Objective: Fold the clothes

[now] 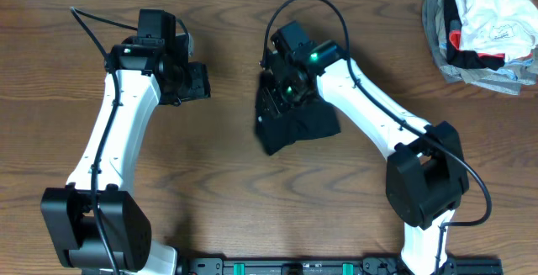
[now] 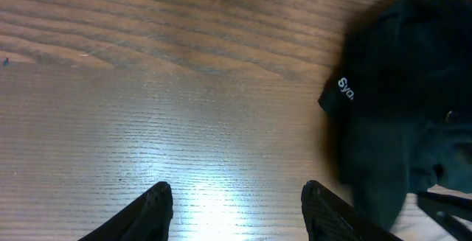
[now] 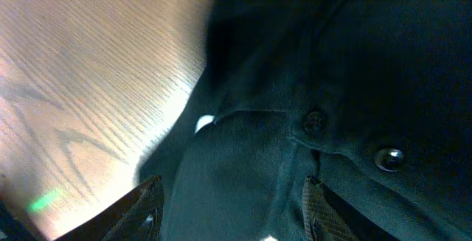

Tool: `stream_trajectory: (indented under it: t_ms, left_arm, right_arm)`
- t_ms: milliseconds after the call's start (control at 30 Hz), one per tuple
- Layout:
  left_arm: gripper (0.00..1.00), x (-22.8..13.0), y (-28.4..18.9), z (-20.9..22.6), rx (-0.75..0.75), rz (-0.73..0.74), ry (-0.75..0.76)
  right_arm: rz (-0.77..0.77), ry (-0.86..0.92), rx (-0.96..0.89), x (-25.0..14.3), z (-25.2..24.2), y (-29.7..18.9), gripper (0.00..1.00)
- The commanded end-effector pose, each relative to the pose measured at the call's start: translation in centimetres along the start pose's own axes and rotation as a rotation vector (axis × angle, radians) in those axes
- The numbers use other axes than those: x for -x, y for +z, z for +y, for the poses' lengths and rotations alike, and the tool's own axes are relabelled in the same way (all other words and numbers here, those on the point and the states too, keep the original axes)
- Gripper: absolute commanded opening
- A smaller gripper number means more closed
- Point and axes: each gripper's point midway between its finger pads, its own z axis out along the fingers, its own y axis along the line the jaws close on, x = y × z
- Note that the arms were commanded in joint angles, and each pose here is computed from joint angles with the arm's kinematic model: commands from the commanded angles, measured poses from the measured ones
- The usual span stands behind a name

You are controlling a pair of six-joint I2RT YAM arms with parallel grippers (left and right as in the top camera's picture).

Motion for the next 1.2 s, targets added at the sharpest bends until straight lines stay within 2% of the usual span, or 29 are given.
stream_trajectory:
  t_ms: [0,167,267,367,467,633,867,1167]
  left_arm:
    - [0.58,-0.3,0.3,0.4,0.013,0.01,0.008]
    - [0.58,-0.2,0.3,0.4,0.013,0.008,0.009]
    - [0.58,-0.1,0.3,0.4,0.012,0.003,0.009]
    - [0.58,-0.1,0.3,0.4,0.012,0.003,0.009]
    - [0.58,-0.1,0.3,0.4,0.012,0.004,0.009]
    - [0.58,-0.1,0.3,0.4,0.015,0.003,0.009]
    - [0.58,-0.1,0.3,0.4,0.015,0.003,0.009]
    - [0.58,-0.1,0.3,0.4,0.015,0.002,0.01]
  right_arm:
    - [-0.048,-0.006,0.003,1.7,-0.4,-1.7,0.58]
    - [-0.058,-0.002,-0.017,2.1,-1.5,-2.2,0.54]
    - [-0.037,0.003,-0.091,1.5,-2.9,-2.1,0.54]
    - [-0.026,0.022,-0.173,1.2,-4.9,-2.4,0.59]
    - [-0.032,0.064,-0.166,1.3,-6.5,-2.9,0.66]
    - [-0.054,0.135,-0.061,1.6,-9.5,-4.3,0.84]
    - [-0.084,0.154,0.148,0.7,-12.3,-5.6,0.98]
    - [-0.082,0.171,0.311,-1.9,-11.9,-2.0,0.99]
